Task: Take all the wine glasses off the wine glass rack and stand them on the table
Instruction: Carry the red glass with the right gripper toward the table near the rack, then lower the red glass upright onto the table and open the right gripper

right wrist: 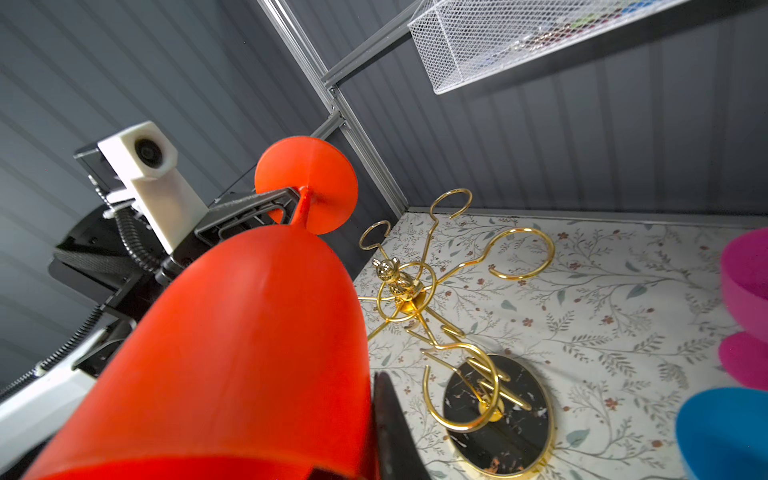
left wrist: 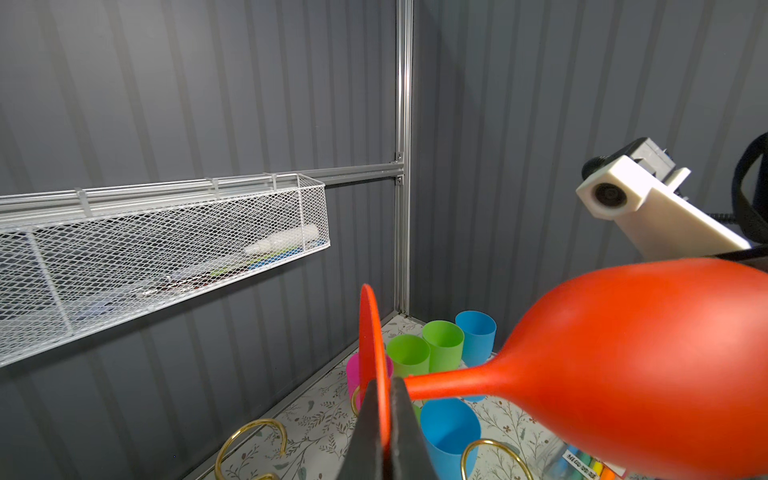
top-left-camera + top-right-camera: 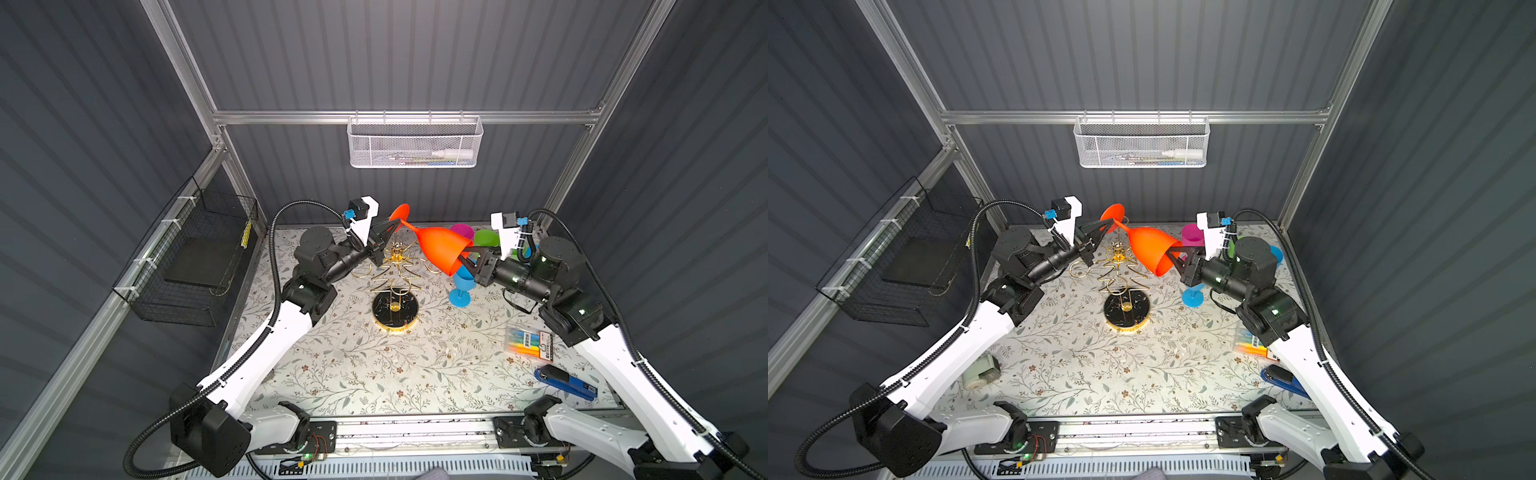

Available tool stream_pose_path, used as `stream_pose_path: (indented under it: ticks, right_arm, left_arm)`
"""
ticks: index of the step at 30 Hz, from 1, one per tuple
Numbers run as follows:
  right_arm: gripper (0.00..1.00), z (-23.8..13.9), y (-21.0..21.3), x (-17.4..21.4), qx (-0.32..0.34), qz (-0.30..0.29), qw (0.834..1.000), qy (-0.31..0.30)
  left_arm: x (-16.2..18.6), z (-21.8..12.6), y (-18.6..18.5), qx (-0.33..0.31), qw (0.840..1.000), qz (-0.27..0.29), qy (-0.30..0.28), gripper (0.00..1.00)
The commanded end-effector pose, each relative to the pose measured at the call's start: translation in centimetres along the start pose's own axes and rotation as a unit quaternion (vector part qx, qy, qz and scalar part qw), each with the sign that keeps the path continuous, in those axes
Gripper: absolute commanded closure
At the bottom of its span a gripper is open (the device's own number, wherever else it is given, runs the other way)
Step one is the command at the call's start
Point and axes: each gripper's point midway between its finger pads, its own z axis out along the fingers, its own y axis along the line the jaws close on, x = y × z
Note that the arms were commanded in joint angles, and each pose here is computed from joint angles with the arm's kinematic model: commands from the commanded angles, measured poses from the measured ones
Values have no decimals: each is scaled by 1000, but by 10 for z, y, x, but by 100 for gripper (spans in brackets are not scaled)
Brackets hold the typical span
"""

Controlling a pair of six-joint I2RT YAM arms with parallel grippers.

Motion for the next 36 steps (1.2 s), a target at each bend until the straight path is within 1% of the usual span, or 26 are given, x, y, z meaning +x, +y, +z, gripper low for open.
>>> stream_pose_path:
  ticks: [1, 3, 4, 5, 7, 8, 10, 12, 14, 15, 18, 20, 22, 25, 28, 31, 36]
  right_arm:
    - [100, -8, 11, -16, -7, -7, 1000, -28]
    - [100, -12, 9, -17, 2, -11, 999, -33]
    - [100, -15, 7, -19, 10, -16, 999, -37]
    - [100, -16, 7, -19, 14, -20, 999, -36]
    - [100, -24, 4, -24, 36, -31, 998, -45]
    - [100, -27, 4, -26, 42, -36, 997, -45]
    - [100, -38, 6, -30, 57, -49, 996, -49]
    - [100, -49, 6, -32, 75, -65, 994, -50]
    - [100, -60, 0, -29, 106, -81, 990, -38]
    - [100, -66, -2, -28, 121, -92, 988, -31]
    - [100, -80, -4, -24, 145, -115, 983, -8]
    - [100, -87, 1, -18, 141, -126, 982, 10]
    - [100, -93, 12, -14, 117, -137, 983, 21]
    - [100, -99, 27, -4, 78, -148, 985, 34]
    - [100, -101, 37, 14, 49, -155, 985, 63]
    - [100, -98, 39, 41, 37, -170, 979, 103]
    - [100, -91, 27, 89, 49, -170, 967, 185]
  left_arm:
    - [-12, 0, -2, 7, 1000, 0, -21, 100]
    - [-11, -1, 0, 0, 1000, 1, -19, 100]
    - [-11, -1, 2, -5, 1000, 3, -17, 98]
    - [-10, -1, 3, -9, 1000, 3, -14, 92]
    - [-12, -4, 8, -29, 999, 6, -12, 67]
    - [-13, -7, 13, -45, 999, 10, -13, 59]
    - [-14, -13, 21, -76, 997, 19, -15, 38]
    - [-16, -21, 33, -114, 993, 26, -20, 19]
    - [-16, -29, 47, -157, 987, 30, -18, 5]
    - [-15, -33, 54, -177, 984, 34, -14, 1]
    - [-13, -50, 81, -237, 971, 31, -6, 0]
    - [-12, -65, 103, -273, 962, 12, -11, 0]
    - [-10, -80, 121, -305, 952, -4, -18, 0]
    - [-7, -88, 130, -327, 945, 3, -14, 0]
    - [-5, -93, 134, -341, 940, 4, -14, 0]
    - [-3, -100, 141, -361, 933, 5, -16, 0]
    - [-1, -112, 153, -387, 922, 7, -19, 0]
